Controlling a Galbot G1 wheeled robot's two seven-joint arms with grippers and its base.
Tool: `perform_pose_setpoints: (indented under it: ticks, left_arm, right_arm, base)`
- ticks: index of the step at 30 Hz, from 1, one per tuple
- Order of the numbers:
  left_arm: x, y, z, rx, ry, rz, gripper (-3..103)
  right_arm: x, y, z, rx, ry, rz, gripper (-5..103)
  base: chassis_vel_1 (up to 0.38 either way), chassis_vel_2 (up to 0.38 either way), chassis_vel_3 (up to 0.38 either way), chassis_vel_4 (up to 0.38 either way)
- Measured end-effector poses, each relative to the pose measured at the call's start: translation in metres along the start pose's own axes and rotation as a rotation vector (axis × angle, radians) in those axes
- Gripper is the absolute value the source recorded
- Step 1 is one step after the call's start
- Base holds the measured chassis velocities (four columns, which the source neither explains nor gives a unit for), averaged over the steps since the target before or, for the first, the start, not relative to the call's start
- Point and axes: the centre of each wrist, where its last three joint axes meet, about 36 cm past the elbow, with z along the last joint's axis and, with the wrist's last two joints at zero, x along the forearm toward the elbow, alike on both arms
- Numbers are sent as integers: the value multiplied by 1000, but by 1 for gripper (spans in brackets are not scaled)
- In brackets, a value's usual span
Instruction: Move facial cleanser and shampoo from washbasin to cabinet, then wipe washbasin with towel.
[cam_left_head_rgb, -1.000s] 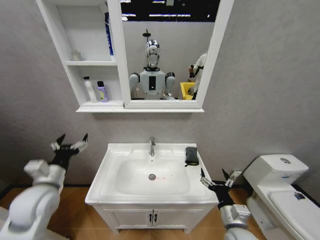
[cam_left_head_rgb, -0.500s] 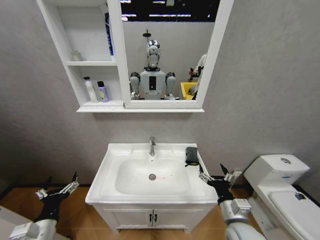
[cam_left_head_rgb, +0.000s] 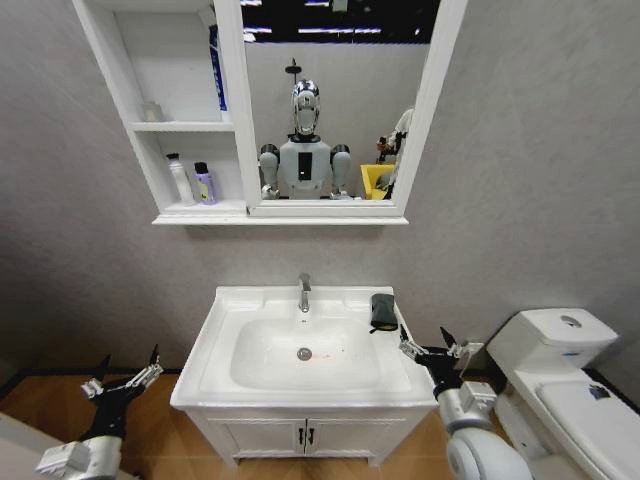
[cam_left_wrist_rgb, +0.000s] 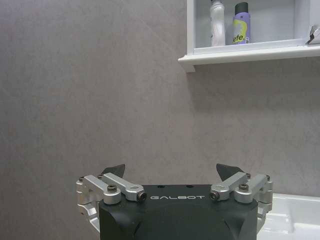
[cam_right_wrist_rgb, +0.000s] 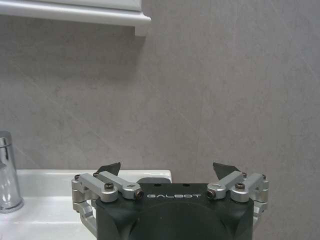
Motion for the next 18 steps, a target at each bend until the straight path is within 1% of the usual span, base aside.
perform_pose_setpoints:
  ticks: [2,3,4,5,6,8,9,10,12,13,15,16,17,18]
  left_arm:
    - [-11,-8,3,8,-2,24,100]
    - [-11,-8,3,8,-2,24,100]
    - [-14,-12,5,10,-2,35,100]
    - [-15,-14,5,12,-1,38,100]
    - [-15,-14,5,12,-1,38,100]
    - [-14,-13,4,14,0,29,100]
    - [-14,-13,4,14,0,29,100]
    - [-13,-10,3,11,-1,21,100]
    - [-12,-7,1,8,-5,11,100]
    - [-12,-7,1,8,-5,11,100]
    - [-11,-4,0,5,-7,0,100]
    - [-11,-4,0,5,-7,0,100]
    - [-10,-3,0,5,-6,-5,100]
    - [-9,-3,0,6,-6,-8,100]
  right_arm:
    - [-29,-14,23,39,19,54,100]
    - [-29,-14,23,39,19,54,100]
    - [-41,-18,31,48,34,82,100]
    - [-54,-19,36,52,50,98,100]
    - [-54,-19,36,52,50,98,100]
    - [-90,-16,35,48,68,96,100]
    - [-90,-16,35,48,68,96,100]
    - [-109,-14,32,38,74,85,100]
    - [-132,-11,28,15,91,60,100]
    - [-132,-11,28,15,91,60,100]
    - [-153,-2,23,-35,151,20,100]
    - [-153,-2,23,-35,151,20,100]
    - [-161,3,24,-57,183,9,100]
    - [-166,7,24,-64,202,5,100]
  base:
    - [0,0,0,0]
    - [0,0,0,0]
    - [0,0,0,0]
    - [0,0,0,0]
    - [0,0,0,0]
    - [0,0,0,0]
    - [0,0,0,0]
    - [0,0,0,0]
    - [0,0,0,0]
    - [0,0,0,0]
    - [0,0,0,0]
    - [0,0,0,0]
    - [0,0,0,0]
    - [0,0,0,0]
